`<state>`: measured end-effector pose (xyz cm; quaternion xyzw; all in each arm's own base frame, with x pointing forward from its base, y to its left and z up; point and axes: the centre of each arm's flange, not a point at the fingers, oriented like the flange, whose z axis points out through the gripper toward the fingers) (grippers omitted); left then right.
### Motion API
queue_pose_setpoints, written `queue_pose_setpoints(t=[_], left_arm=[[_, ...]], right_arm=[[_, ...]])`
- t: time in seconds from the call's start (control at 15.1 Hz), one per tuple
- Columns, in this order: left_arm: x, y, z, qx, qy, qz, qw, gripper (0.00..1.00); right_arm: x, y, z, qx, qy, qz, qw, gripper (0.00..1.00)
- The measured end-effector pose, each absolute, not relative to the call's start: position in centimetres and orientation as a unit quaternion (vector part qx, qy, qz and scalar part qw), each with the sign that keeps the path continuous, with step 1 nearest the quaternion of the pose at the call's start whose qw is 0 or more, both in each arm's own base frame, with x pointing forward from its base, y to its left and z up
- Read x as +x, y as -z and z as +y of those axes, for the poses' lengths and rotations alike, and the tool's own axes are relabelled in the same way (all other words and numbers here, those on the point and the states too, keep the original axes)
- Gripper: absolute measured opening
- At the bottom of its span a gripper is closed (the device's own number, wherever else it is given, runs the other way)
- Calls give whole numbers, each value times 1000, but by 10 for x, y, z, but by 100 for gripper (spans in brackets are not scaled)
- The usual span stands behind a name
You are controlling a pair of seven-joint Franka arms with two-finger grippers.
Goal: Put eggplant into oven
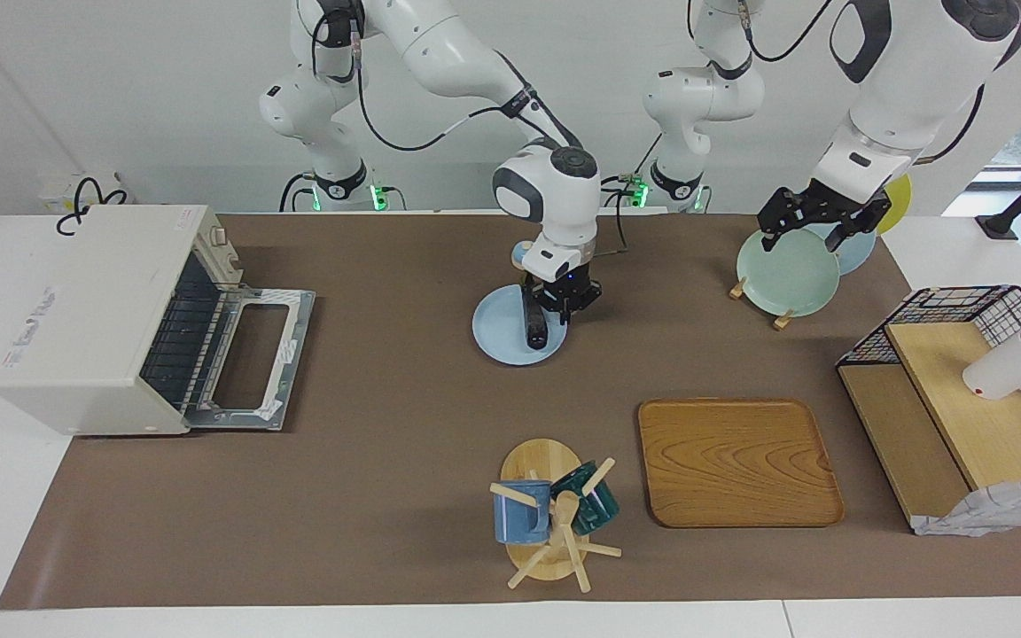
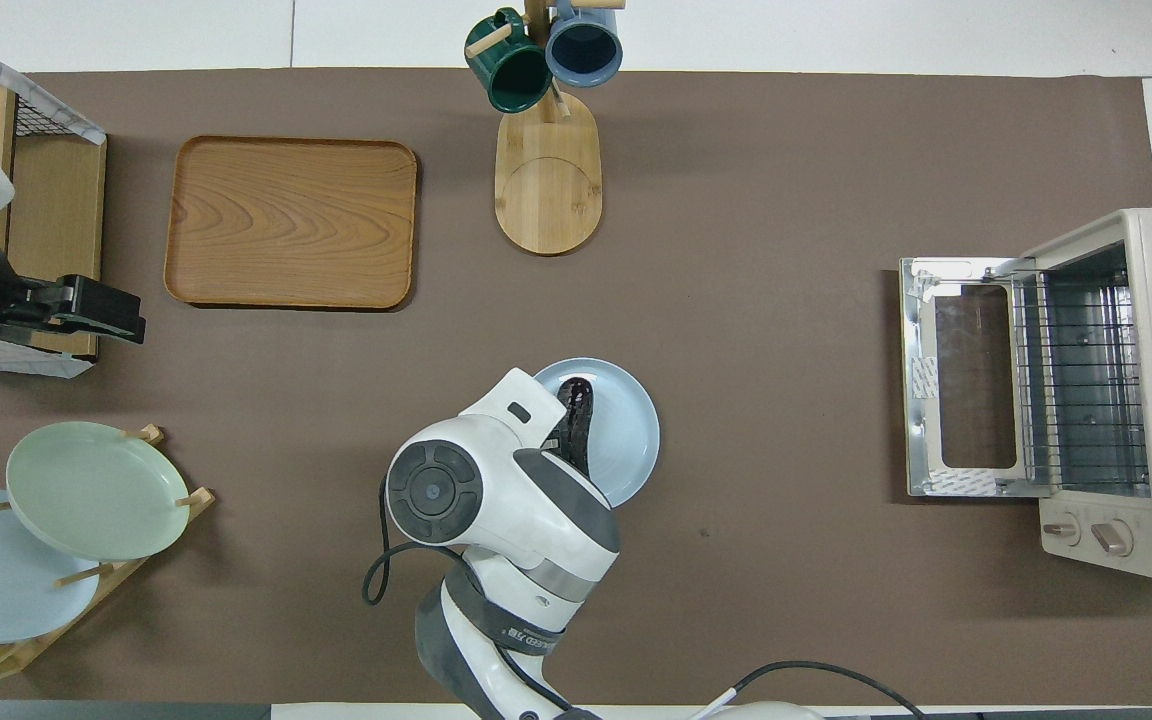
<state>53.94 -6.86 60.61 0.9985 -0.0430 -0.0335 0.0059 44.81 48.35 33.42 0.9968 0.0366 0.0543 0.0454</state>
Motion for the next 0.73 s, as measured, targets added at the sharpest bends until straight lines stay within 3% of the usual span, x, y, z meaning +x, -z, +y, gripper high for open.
queue_pose_setpoints(t=[0.33,0.53,0.73], left_arm=[[539,-606,-68,998,36,-42,6,100],[539,-605,-65,998,39,-39,6,100],[539,-605,-57,999,40,-32,6,100]], right_arm=[[501,-391,432,992,-42,67,97,3],[554,-428,334,991,-32,84,97,3],[575,-437,245,992,-13,77,98,3]])
